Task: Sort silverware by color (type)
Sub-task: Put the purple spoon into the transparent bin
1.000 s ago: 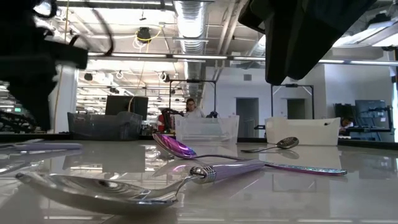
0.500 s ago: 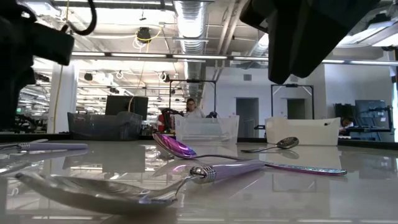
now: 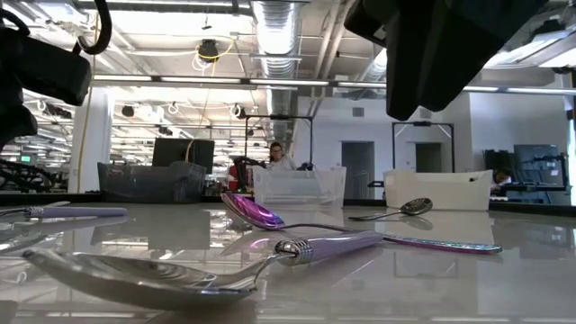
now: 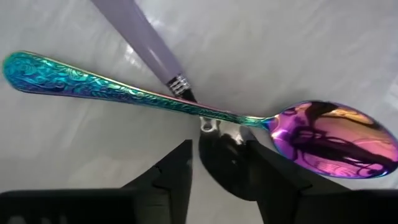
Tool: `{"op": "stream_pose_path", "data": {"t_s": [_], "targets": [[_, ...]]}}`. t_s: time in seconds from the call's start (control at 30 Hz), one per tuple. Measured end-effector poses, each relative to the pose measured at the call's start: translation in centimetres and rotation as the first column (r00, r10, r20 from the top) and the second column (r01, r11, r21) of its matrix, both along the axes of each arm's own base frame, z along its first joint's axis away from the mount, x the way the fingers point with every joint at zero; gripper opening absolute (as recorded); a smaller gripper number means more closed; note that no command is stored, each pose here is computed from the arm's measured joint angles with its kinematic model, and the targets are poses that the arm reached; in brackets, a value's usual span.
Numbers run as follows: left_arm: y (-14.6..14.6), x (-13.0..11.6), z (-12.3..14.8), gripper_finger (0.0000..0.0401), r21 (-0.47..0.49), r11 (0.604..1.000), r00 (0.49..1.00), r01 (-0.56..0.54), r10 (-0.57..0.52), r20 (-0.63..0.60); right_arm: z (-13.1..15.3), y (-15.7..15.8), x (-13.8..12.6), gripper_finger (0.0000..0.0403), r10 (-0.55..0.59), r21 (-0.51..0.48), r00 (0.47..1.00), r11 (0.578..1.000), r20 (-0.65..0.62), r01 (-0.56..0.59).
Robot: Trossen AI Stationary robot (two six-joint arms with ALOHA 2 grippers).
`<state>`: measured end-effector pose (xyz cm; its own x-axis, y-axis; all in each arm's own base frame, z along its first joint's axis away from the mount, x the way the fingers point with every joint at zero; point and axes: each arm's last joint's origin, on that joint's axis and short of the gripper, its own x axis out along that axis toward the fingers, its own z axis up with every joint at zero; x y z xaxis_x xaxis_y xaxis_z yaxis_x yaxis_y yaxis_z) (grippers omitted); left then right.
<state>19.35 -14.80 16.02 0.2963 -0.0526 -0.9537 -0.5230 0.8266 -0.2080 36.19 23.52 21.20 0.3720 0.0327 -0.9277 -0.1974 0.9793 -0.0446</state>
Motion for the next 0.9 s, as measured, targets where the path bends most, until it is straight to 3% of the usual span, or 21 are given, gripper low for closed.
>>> {"op": "stream_pose_path", "data": {"t_s": [0.27,0.9], "targets": [[-0.4,-0.7,-1.4,0.0177,-0.011,1.000,0.995,-0.016,0.015,-0.104,0.0,0.2,0.0,0.0136,-0.004,0.010,1.000,1.000,0.003,0.004],[0.2,-1.3,-2.4,0.0178,0.067,0.997,0.975,-0.042,0.056,-0.214,0.0,0.1,0.1,0.0136,0.006,0.023,1.000,1.000,-0.001,-0.006]]}}
